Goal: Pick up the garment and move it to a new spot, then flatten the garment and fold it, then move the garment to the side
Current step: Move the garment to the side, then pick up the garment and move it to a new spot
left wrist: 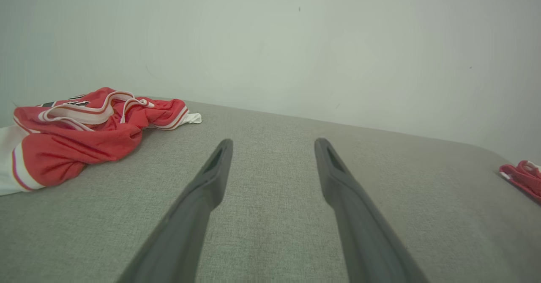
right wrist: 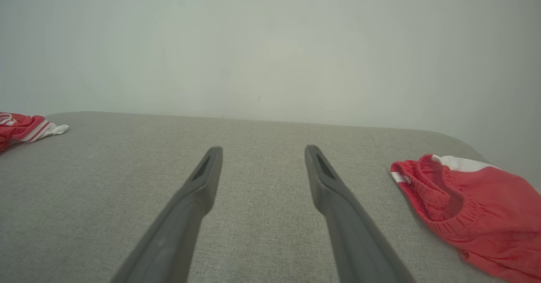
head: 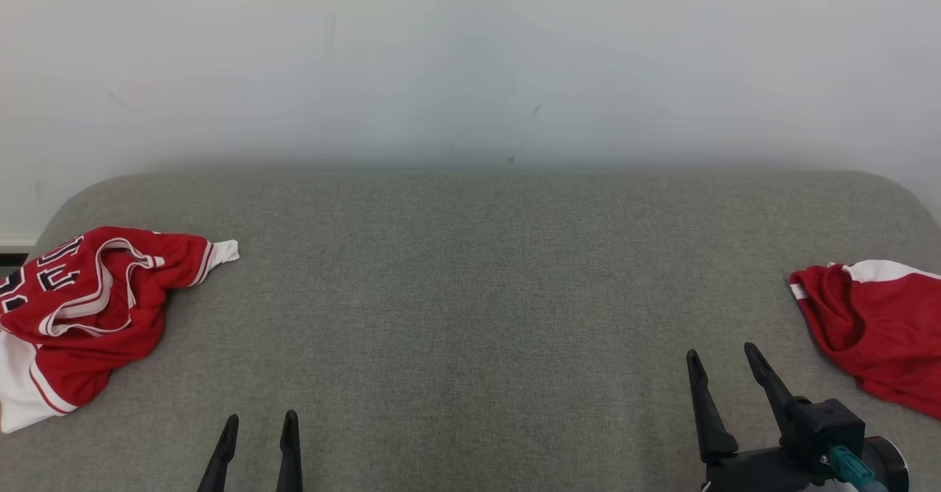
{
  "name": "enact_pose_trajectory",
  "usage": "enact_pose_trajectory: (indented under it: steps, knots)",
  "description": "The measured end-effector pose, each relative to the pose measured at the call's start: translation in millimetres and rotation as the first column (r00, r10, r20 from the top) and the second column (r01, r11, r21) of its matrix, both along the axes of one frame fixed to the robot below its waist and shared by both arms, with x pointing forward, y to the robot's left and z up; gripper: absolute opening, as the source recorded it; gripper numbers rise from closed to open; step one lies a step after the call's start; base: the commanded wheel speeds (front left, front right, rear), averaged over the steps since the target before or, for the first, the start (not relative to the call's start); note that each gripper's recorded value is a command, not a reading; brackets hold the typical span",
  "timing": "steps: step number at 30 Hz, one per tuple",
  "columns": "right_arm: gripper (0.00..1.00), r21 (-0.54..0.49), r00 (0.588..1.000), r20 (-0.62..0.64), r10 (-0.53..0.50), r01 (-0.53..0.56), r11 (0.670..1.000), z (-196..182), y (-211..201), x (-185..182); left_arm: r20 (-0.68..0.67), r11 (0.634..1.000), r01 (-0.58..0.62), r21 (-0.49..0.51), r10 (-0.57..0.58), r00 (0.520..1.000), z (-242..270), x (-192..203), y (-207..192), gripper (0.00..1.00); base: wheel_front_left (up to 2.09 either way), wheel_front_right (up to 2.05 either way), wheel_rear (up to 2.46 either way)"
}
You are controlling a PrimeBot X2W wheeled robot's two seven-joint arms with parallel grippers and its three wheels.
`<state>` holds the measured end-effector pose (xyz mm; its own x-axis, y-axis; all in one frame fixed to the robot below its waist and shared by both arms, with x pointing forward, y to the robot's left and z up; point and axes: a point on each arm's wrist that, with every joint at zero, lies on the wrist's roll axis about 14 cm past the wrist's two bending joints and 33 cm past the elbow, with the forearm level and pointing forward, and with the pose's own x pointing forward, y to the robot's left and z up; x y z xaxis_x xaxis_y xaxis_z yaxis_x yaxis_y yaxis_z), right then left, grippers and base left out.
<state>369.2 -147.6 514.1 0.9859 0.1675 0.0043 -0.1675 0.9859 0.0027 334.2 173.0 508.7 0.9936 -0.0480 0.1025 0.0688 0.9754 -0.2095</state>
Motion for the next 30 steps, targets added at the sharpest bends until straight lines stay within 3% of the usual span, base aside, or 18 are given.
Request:
enact_pose_trajectory:
  steps: [10, 30]
  knots:
    - [1.0, 0.013, 0.999, -0.03, -0.037, 0.038, 0.999, -5.4, -12.3, -2.4, -0.013, 1.0, 0.006, 0.003, -0.006, 1.0, -4.4, 2.2, 0.0, 1.0, 0.0, 0.0, 0.0]
    - [1.0, 0.039, 0.999, -0.042, 0.027, -0.025, 0.999, -8.8, 9.4, 3.9, -0.024, 1.0, -0.028, 0.008, 0.028, 0.999, -7.9, -1.7, 10.6, 1.0, 0.0, 0.0, 0.0]
